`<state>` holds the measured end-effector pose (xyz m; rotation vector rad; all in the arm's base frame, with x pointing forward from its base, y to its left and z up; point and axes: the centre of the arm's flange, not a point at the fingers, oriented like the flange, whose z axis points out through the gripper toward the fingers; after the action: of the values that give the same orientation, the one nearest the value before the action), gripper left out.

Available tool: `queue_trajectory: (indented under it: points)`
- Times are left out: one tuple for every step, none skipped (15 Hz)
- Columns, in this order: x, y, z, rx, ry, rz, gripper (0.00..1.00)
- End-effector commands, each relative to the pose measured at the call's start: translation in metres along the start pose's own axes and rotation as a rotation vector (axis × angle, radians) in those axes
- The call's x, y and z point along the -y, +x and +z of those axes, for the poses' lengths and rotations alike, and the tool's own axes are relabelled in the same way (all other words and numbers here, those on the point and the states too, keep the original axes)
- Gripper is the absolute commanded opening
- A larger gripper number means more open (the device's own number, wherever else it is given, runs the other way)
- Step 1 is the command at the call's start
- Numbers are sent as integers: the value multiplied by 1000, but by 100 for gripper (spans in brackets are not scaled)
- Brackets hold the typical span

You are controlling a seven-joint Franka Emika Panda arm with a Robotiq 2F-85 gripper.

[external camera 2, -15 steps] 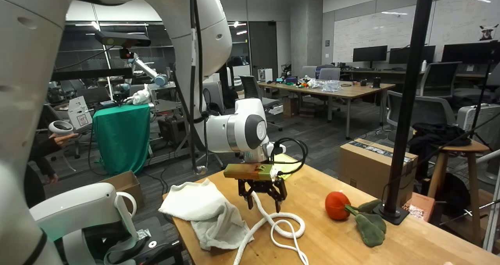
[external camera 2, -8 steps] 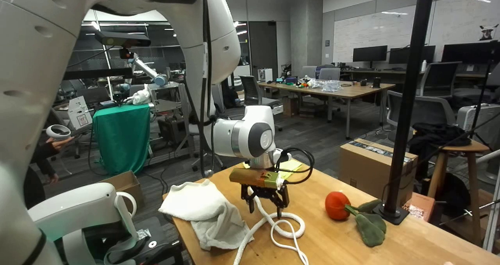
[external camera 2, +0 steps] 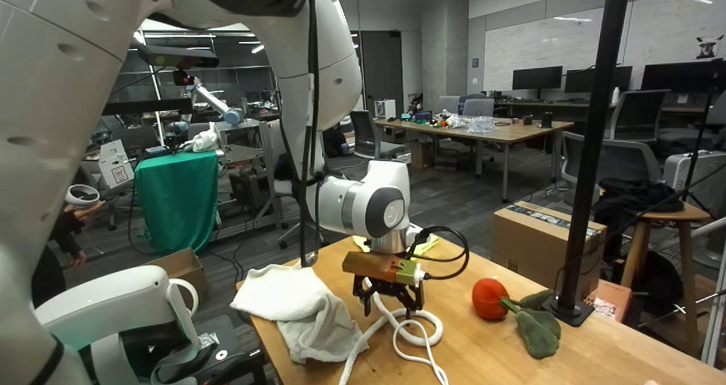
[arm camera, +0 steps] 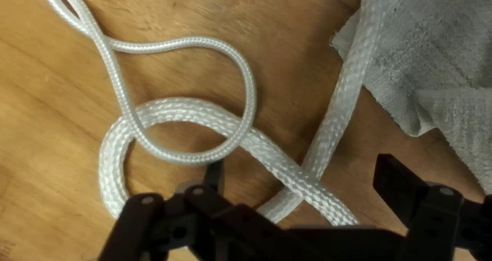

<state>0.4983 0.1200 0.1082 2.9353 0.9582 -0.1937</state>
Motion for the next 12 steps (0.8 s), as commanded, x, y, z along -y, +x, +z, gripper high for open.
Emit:
queue_trajectory:
  points:
    - [-10, 6, 1, -17, 51, -47, 100]
    - [-12, 5, 2, -19, 58, -53, 100]
    - [-13, 5, 3, -19, 63, -58, 100]
    - [-15, 5, 4, -20, 68, -60, 100]
    - [-16, 4, 5, -20, 72, -63, 99]
    - [-17, 4, 5, -21, 74, -64, 81]
    - [-18, 3, 6, -22, 76, -66, 74]
    - [-18, 3, 6, -22, 77, -67, 71]
    - [-19, 3, 5, -25, 74, -67, 63]
    - [-21, 3, 4, -28, 72, -67, 53]
    - [-21, 3, 4, -30, 69, -67, 46]
    - [-22, 2, 3, -32, 69, -67, 38]
